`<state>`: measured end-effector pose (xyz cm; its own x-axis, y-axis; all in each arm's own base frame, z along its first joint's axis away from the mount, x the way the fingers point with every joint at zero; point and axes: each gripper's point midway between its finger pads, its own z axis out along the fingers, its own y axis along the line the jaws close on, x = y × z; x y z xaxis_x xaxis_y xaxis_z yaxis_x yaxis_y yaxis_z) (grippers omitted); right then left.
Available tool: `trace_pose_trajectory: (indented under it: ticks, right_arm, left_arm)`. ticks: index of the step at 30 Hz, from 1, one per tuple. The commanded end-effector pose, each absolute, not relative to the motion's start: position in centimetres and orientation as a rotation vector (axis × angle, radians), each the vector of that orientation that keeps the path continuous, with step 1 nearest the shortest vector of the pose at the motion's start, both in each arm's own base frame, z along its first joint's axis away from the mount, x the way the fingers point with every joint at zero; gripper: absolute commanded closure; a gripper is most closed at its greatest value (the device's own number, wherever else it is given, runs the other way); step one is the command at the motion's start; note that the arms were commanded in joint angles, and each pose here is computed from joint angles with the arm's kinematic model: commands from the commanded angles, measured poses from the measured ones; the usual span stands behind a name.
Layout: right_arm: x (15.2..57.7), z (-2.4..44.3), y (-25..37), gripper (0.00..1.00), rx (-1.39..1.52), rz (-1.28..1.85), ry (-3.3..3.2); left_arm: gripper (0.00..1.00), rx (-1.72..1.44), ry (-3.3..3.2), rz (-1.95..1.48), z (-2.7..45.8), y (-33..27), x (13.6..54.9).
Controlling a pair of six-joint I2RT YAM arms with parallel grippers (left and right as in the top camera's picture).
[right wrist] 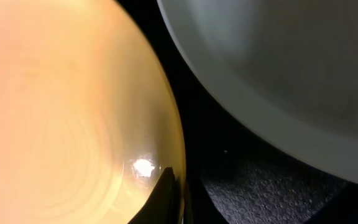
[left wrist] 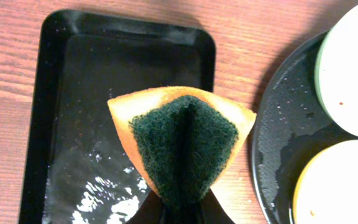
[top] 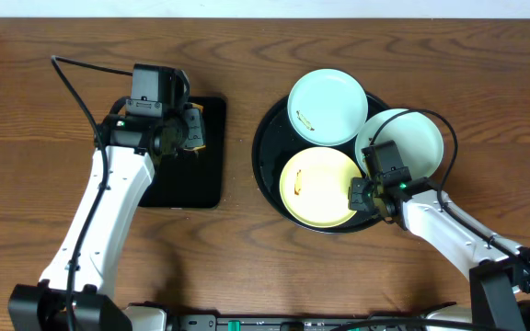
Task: Clean dirty plates on tray and stack at the side
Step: 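Scrub the yellow plate with the sponge in the left gripper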
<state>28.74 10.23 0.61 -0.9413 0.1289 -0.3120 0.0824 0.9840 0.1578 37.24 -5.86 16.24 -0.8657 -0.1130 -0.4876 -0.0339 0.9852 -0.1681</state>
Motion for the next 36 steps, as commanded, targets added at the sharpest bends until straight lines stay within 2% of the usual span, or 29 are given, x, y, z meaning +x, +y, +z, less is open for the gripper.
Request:
trace_pose_trajectory:
  ticks: [1, 13, 24, 30, 36]
  right_arm:
    - [28.5, 0.5, 10.2, 0.99, 0.147, 0.198, 2.809]
    - [28.6, 0.5, 10.3, 0.99, 0.147, 0.2, 2.804]
    - [28.7, 0.5, 10.3, 0.99, 0.147, 0.202, 2.802]
    - [28.6, 0.5, 10.3, 0.99, 0.146, 0.201, 2.803]
    - [28.7, 0.5, 10.3, 0.99, 0.146, 0.201, 2.801]
  left_arm:
    - [0.93, -0.077, 2.627, -0.176, 15.7, -5.6, 37.7]
    - [0.93, 0.131, 2.658, -0.271, 15.4, -9.8, 36.3]
    - [0.93, 0.451, 2.79, -0.487, 13.8, -19.5, 35.0]
    - [0.93, 0.736, 2.852, -0.463, 8.8, -25.6, 34.2]
    - [0.93, 0.844, 2.891, -0.326, 4.5, -26.7, 33.6]
